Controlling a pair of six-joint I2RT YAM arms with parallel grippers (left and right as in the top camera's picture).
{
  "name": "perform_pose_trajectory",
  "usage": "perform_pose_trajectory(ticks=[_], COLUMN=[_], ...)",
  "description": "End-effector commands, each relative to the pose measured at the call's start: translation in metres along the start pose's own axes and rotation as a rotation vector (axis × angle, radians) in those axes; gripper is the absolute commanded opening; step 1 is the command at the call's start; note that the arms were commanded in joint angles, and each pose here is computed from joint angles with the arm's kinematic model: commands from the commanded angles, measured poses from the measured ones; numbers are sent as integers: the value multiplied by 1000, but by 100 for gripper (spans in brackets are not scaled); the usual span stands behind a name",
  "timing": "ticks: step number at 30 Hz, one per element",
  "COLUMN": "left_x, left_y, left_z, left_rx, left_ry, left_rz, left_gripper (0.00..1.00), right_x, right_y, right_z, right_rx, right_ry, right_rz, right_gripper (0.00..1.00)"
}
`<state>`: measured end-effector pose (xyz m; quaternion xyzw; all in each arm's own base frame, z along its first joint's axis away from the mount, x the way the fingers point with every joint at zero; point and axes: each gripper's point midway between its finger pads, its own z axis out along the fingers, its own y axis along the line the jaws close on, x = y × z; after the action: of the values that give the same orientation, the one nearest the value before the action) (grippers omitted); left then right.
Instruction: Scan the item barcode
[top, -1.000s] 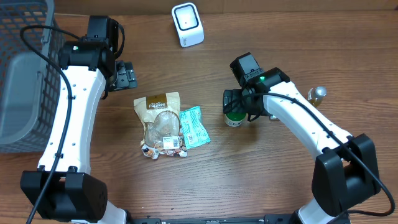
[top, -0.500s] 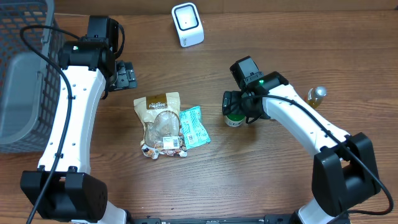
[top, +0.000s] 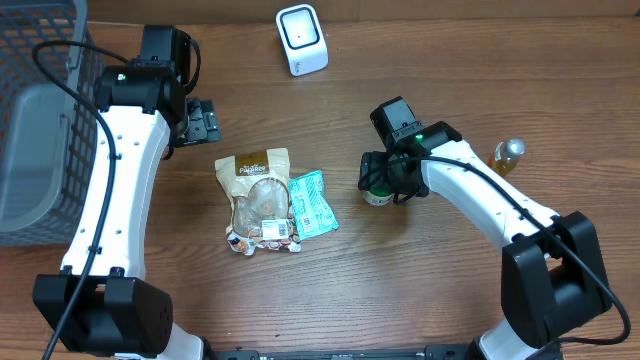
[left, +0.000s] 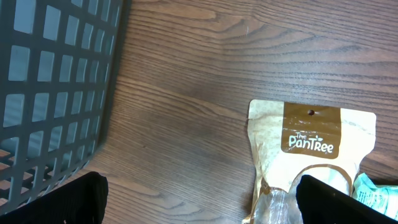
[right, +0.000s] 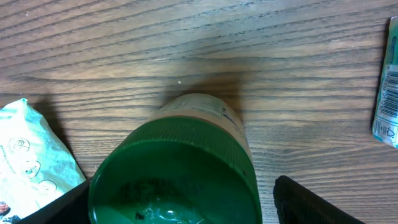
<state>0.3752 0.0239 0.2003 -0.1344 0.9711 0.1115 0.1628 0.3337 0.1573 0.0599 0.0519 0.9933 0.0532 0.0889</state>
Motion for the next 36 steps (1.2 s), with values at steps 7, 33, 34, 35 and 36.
perform_pose_trajectory(ticks=[7, 33, 34, 35, 36], left_x=[-5, -5, -5, -5, -5], left_y=[3, 3, 3, 3, 3], left_z=[-1, -1, -1, -1, -1], left_rx=[-11, -11, -11, -11, -11], left_ry=[-12, -12, -12, -12, -12], left_rz=[0, 0, 0, 0, 0], left_gripper=[99, 100, 100, 99, 99], right_x=[5, -13, -17, -19, -21], right_y=[4, 17, 19, 21, 22], right_z=[2, -37, -43, -48, -51], right_rx=[-25, -44, -49, -52, -55], right_ry=[18, 7, -2, -8, -14], right_rz=[3, 3, 2, 2, 2], right_gripper=[95, 100, 100, 100, 100])
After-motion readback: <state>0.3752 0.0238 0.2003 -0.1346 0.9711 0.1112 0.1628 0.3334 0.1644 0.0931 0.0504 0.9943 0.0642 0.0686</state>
